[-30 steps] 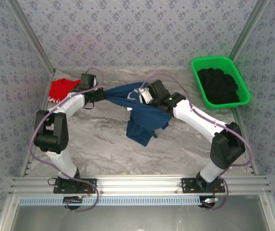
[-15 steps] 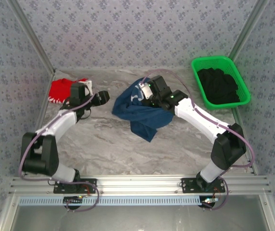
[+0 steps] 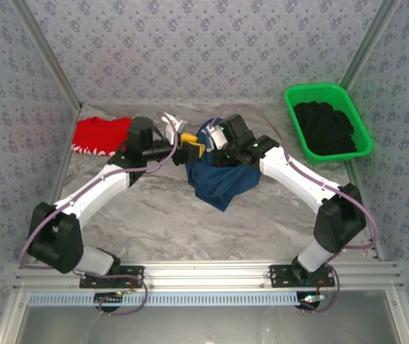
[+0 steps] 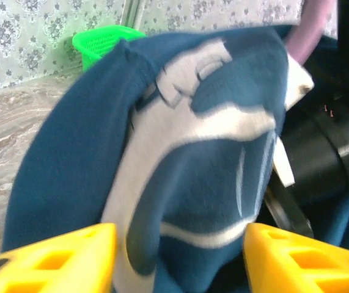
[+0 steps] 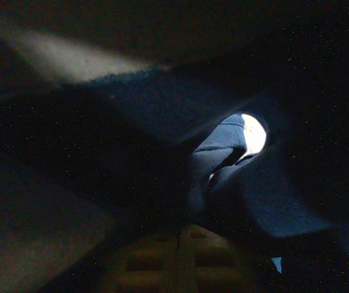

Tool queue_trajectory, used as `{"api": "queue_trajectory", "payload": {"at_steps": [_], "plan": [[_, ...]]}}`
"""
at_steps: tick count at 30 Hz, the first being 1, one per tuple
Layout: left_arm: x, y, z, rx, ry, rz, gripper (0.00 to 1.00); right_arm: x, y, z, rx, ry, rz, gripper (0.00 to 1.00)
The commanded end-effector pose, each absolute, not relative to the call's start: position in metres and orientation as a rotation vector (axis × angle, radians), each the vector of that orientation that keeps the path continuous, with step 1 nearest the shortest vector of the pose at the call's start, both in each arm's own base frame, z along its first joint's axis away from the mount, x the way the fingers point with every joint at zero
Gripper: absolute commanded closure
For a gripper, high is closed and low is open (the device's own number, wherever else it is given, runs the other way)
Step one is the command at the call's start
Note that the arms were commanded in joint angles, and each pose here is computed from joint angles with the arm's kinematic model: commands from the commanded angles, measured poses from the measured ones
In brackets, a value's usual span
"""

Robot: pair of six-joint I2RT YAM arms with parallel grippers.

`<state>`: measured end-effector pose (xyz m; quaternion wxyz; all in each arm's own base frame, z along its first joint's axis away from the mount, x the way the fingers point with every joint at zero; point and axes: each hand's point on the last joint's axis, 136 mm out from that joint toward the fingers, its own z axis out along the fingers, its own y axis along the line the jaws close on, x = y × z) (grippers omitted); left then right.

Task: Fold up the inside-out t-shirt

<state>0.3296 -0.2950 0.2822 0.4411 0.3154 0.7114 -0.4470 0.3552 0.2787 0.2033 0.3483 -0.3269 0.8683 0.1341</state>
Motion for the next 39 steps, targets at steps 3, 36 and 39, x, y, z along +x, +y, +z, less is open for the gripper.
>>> {"api": "queue_trajectory", "payload": {"at_steps": [3,36,39], "plan": [[0.343,-0.300,0.289,0.797,1.751,-1.092,0.81,0.352,0.274,0.219,-0.846,2.192,0.342,1.00],[0.414,-0.201,0.139,0.024,2.334,-0.705,1.00,0.332,0.310,0.413,-0.617,1.468,1.005,1.00],[0.413,-0.194,0.122,0.013,2.382,-0.637,1.00,0.341,0.294,0.437,-0.516,1.410,1.064,1.00]]}}
